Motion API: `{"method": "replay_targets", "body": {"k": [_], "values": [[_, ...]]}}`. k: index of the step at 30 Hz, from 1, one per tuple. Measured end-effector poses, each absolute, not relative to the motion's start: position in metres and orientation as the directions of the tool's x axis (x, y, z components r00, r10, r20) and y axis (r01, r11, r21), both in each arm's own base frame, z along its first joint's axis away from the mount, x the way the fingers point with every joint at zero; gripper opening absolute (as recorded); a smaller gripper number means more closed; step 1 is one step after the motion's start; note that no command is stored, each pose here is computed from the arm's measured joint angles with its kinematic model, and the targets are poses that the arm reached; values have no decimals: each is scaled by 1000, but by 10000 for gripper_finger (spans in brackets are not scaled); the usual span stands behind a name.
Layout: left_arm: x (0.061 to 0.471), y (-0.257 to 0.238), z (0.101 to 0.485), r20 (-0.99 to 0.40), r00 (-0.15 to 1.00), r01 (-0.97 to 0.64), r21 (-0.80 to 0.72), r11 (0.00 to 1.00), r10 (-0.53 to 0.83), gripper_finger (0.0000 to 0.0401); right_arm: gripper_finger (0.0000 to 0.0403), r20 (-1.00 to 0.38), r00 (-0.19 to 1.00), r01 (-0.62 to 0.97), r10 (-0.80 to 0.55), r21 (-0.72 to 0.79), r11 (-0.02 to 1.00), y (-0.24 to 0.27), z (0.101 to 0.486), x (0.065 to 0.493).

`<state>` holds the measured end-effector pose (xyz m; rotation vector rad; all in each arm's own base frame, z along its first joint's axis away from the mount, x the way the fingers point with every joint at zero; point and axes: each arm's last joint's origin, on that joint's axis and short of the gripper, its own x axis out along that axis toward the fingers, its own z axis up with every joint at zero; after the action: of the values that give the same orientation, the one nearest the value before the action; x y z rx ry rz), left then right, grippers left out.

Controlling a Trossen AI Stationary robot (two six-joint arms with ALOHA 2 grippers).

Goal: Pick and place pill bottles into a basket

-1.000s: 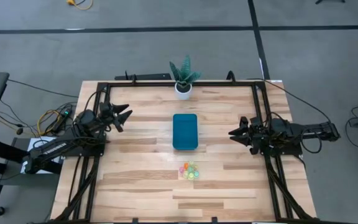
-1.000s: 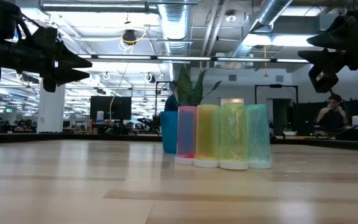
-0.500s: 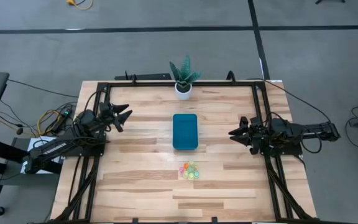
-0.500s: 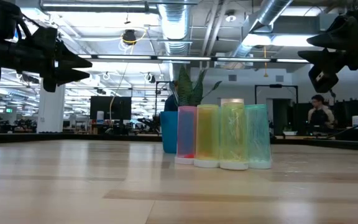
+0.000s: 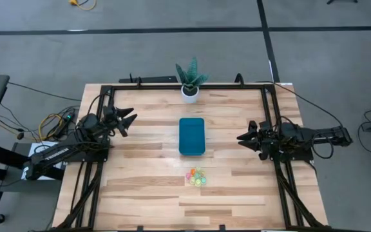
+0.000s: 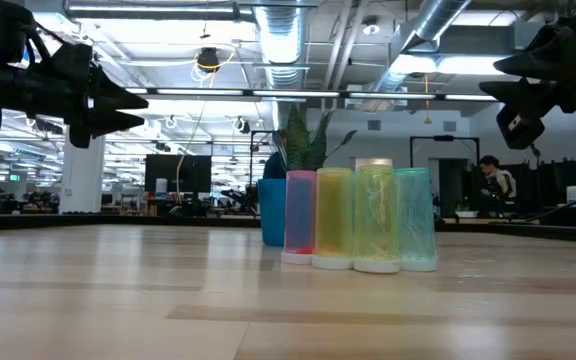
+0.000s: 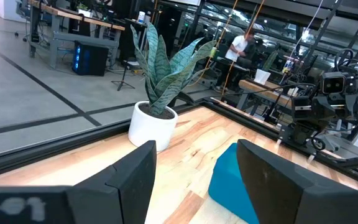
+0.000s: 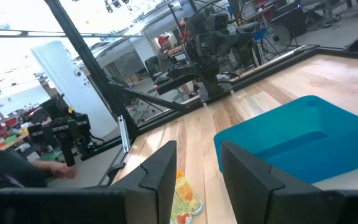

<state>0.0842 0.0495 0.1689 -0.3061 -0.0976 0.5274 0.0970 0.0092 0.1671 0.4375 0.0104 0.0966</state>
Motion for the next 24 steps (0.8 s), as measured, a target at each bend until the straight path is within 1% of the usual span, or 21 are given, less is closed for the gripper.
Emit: {"method": "replay_targets", "body": {"k": [2,5,8,12,16,24], "values": [[84,49,169,14,861,-480,-312,820,509,213,118,12,996,-88,92,417,904,9,167,97],[84,49,169,14,861,-480,-312,820,509,213,118,20,998,-67,64,363,929,8,168,97],[84,49,169,14,861,-479,-312,820,508,213,118,20,998,-64,61,354,933,8,168,97],[84,49,169,13,861,-480,-312,820,509,213,118,27,999,-35,29,270,962,7,169,97],[84,49,169,14,861,-480,-312,820,509,213,118,71,997,-48,29,287,957,7,173,97],[84,49,169,14,861,-480,-312,820,509,213,118,57,998,-44,29,293,955,6,172,97]]}}
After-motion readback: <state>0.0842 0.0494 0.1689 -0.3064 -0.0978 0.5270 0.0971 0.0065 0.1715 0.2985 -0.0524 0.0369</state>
